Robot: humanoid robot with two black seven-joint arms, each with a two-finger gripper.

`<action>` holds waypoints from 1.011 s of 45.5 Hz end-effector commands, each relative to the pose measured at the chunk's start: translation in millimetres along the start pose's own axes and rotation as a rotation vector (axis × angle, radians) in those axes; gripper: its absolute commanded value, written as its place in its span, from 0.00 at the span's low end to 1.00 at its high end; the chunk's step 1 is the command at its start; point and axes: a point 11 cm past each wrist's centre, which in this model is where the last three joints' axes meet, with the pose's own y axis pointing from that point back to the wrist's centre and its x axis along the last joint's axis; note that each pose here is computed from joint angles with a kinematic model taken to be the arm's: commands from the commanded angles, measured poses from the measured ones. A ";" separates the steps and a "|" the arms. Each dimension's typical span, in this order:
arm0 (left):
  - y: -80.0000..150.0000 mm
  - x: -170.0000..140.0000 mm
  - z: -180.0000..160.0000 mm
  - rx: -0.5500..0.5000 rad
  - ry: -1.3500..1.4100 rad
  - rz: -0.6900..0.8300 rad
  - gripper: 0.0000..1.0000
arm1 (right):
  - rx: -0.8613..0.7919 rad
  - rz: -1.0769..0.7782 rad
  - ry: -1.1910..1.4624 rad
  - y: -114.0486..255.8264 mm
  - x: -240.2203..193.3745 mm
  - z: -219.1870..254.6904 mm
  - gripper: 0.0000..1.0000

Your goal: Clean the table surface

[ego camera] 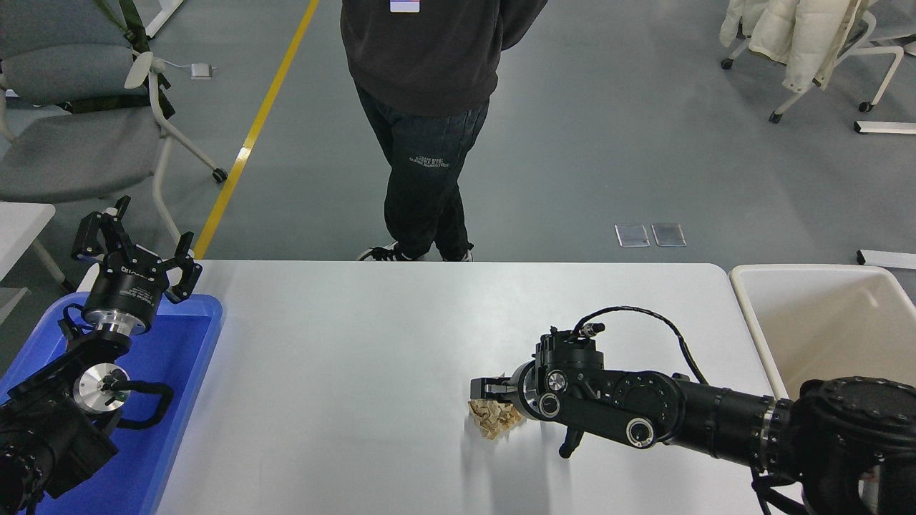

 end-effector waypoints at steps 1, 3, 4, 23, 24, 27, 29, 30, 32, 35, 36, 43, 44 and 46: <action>0.0 0.2 0.2 0.000 -0.001 0.001 1.00 | 0.063 -0.052 -0.048 13.8 15.3 -19.4 1.00; -0.2 -0.2 0.0 0.000 0.000 -0.001 1.00 | 0.057 -0.046 -0.048 13.5 17.2 -18.2 1.00; -0.2 -0.2 0.0 0.000 0.000 -0.001 1.00 | 0.054 -0.046 -0.045 13.0 17.0 -17.4 1.00; 0.0 0.2 0.2 0.000 -0.001 0.001 1.00 | 0.011 -0.014 -0.029 -1.1 3.6 1.8 1.00; -0.2 -0.2 0.0 0.000 0.000 -0.001 1.00 | 0.016 -0.013 -0.030 -0.8 3.8 0.9 1.00; 0.0 0.1 0.0 0.001 -0.001 0.000 1.00 | 0.024 -0.016 -0.036 0.1 3.7 -1.1 1.00; -0.2 -0.2 0.0 0.000 0.000 -0.001 1.00 | 0.035 -0.022 -0.044 1.7 4.1 -4.1 1.00; -0.2 -0.2 0.0 0.000 0.000 -0.001 1.00 | 0.040 -0.025 -0.045 2.4 4.0 -5.3 1.00; -0.1 -0.3 -0.2 0.001 -0.001 -0.001 1.00 | 0.051 -0.026 -0.053 3.9 5.1 -7.9 1.00; -0.1 -0.3 -0.2 0.001 -0.001 -0.001 1.00 | 0.069 -0.036 -0.070 5.2 5.0 -11.0 1.00; -0.1 -0.3 -0.2 0.001 -0.001 -0.001 1.00 | 0.074 -0.040 -0.078 5.4 4.9 -11.7 1.00; -0.1 -0.3 -0.2 0.001 -0.001 -0.001 1.00 | 0.160 -0.049 -0.070 1.3 -4.9 -16.4 1.00; 0.0 0.1 0.0 0.001 -0.001 0.000 1.00 | 0.177 -0.050 -0.067 0.7 -6.4 -17.4 1.00; -0.1 -0.3 -0.2 0.001 -0.001 -0.001 1.00 | 0.193 -0.052 -0.050 -1.6 -10.5 -16.9 1.00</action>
